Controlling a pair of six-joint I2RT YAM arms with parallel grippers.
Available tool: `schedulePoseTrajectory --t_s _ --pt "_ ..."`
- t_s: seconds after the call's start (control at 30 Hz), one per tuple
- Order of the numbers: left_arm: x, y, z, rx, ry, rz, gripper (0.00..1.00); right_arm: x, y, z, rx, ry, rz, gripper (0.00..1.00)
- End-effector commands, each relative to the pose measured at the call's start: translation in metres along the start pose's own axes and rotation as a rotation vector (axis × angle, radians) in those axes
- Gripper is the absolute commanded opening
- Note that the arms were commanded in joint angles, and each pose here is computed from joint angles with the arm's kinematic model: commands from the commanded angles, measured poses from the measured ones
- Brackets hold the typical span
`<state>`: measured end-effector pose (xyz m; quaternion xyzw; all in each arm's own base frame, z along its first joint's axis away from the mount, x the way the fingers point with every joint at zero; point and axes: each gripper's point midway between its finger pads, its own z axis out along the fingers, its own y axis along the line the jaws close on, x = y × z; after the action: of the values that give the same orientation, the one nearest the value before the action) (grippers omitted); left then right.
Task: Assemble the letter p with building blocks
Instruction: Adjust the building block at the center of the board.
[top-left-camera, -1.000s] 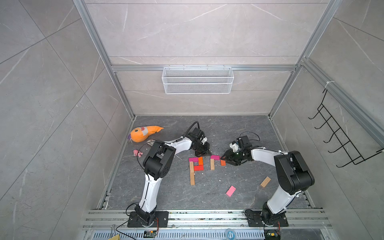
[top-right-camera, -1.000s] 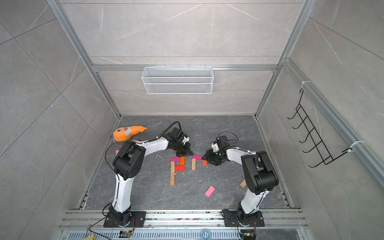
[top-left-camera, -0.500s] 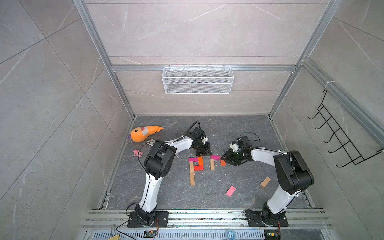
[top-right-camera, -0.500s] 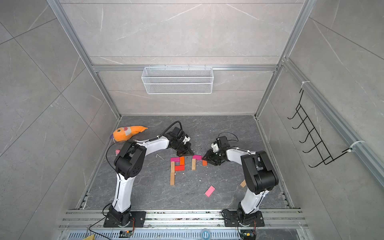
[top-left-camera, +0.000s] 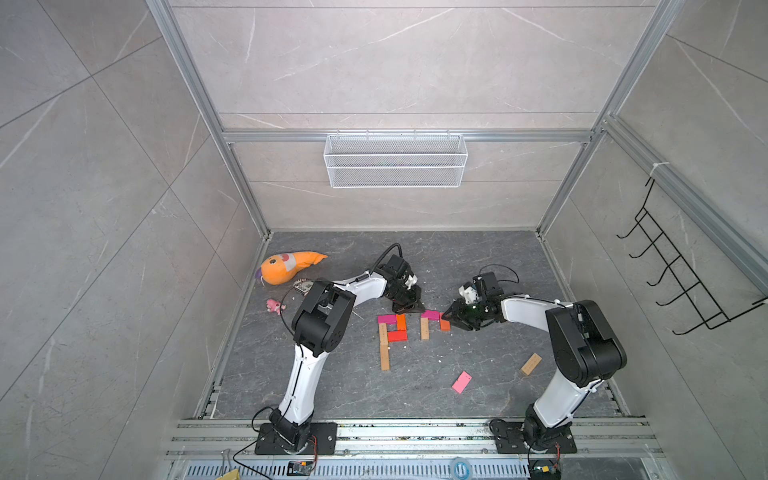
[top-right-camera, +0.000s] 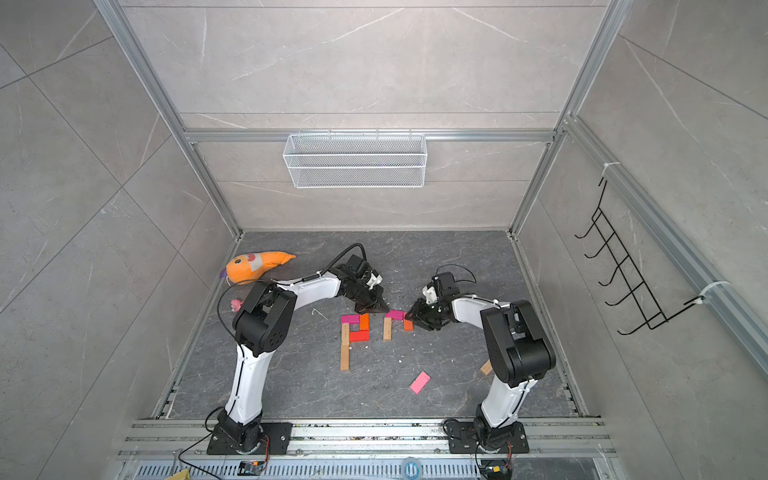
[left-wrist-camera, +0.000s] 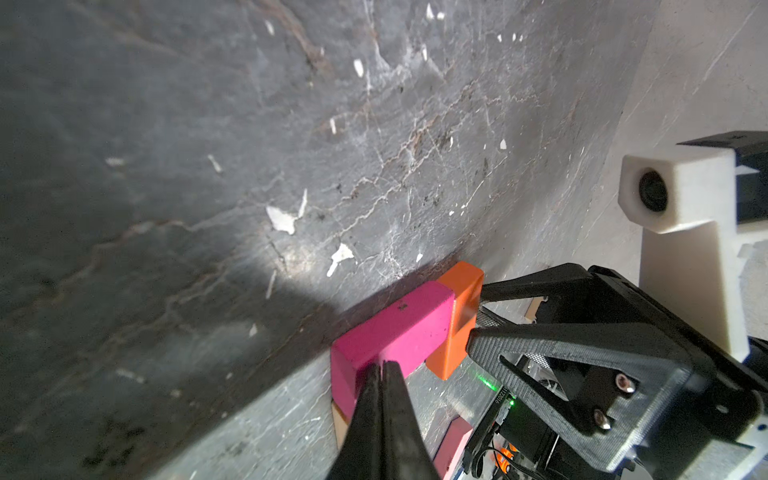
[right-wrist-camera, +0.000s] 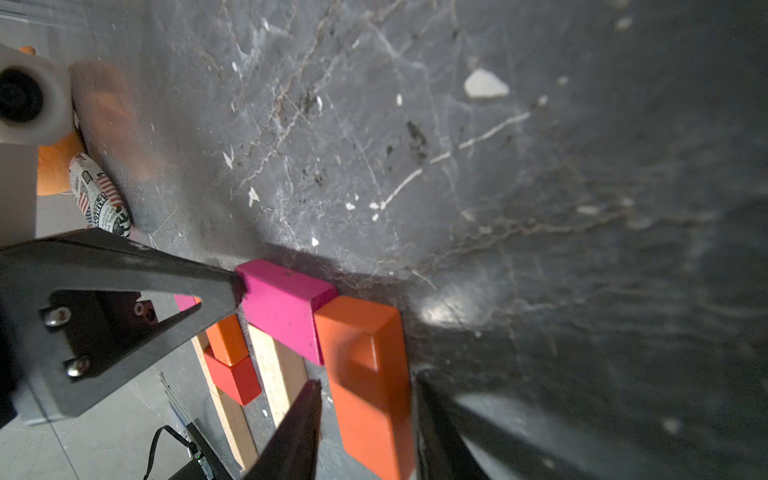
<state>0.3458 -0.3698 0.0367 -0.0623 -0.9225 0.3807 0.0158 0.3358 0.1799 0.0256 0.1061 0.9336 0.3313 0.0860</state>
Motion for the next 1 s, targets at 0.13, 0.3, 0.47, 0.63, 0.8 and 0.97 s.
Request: schedulePoseTrajectory --t_s 0.13,0.3,0.47,0.63,0.8,0.97 --pt "0.004 -0.002 -0.002 -0.012 0.015 0.017 0.00 0.006 -0.021 0.009 0.069 0.028 0.042 0.36" --pt "0.005 -0.002 -0.003 -0.013 0.013 0.018 0.00 0.005 -0.023 0.010 0.081 0.029 0.038 0.35" --pt "0.005 -0.002 -0.003 -0.013 0.013 0.017 0.00 0.004 -0.024 0.012 0.091 0.033 0.035 0.34" --pt "0.005 -0.001 -0.003 -0.014 0.012 0.015 0.00 0.003 -0.026 0.009 0.105 0.026 0.035 0.33" --pt "0.005 -0.001 -0.003 -0.017 0.009 0.015 0.00 -0.003 -0.025 0.000 0.125 -0.010 0.034 0.36" --pt "0.004 0.000 -0.004 -0.023 0.005 0.013 0.00 -0.013 -0.022 -0.006 0.116 -0.029 0.042 0.39"
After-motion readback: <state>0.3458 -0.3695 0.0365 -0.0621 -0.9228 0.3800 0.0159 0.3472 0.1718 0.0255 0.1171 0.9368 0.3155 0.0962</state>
